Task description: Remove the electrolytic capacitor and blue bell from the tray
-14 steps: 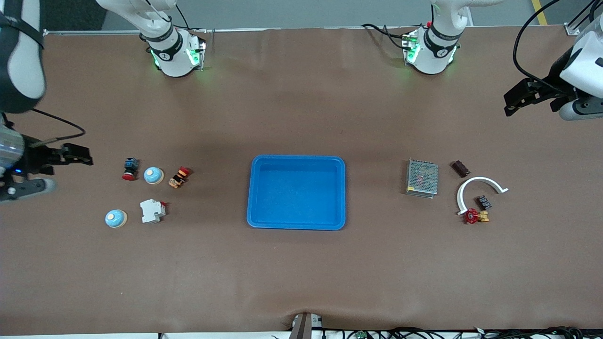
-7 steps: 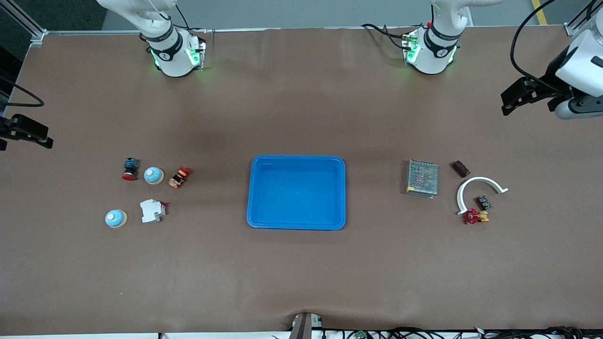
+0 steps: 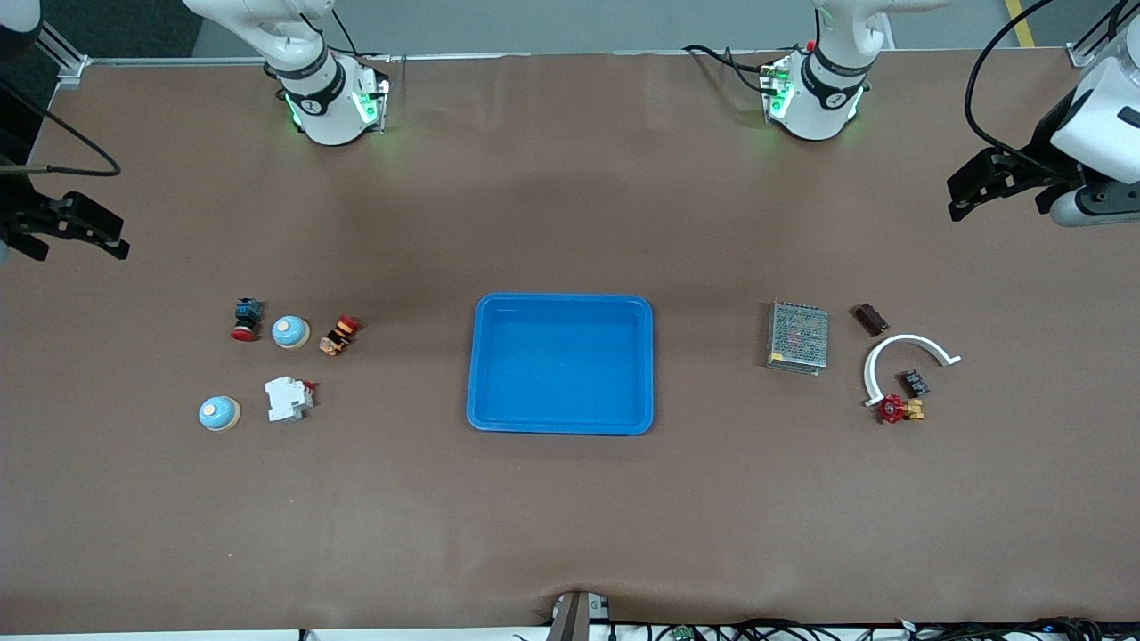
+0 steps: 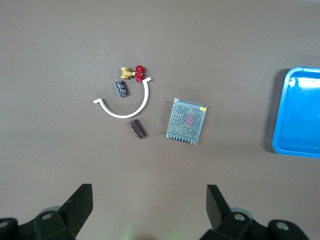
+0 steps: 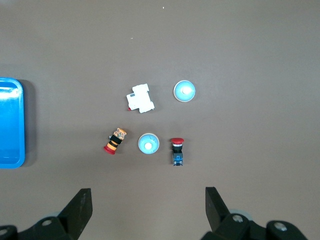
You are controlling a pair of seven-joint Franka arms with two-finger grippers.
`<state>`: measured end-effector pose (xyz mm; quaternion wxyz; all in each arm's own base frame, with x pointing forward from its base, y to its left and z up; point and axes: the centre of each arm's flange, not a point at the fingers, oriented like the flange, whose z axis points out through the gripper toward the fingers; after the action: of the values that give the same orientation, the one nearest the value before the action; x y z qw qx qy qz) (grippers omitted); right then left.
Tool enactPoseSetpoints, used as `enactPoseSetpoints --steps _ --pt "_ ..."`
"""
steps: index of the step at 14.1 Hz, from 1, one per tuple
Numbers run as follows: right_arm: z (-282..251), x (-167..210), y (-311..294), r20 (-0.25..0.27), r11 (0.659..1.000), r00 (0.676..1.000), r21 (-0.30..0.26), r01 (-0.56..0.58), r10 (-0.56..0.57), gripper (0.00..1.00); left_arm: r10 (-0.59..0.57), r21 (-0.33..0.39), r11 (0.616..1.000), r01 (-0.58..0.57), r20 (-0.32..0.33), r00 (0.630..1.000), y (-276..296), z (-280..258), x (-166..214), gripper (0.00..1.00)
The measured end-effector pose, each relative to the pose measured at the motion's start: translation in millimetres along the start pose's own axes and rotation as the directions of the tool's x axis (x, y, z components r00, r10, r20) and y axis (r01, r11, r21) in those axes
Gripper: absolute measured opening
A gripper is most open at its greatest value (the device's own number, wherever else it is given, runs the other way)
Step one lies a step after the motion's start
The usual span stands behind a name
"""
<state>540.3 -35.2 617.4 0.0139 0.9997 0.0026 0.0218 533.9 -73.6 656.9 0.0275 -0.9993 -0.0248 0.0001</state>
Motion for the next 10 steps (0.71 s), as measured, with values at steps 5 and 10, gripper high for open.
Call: enactPoseSetpoints --steps 5,10 --pt "-4 -1 -2 -0.013 1.0 1.0 0.0 -0.012 0.012 1.0 0.0 0.003 1.0 0.0 0.009 1.0 0 3 -4 1.0" --pt "-4 -1 -4 -0.014 1.0 1.0 0.0 -0.011 0.011 1.0 -0.001 0.007 1.0 0.001 0.008 1.0 -1 2 -11 1.0"
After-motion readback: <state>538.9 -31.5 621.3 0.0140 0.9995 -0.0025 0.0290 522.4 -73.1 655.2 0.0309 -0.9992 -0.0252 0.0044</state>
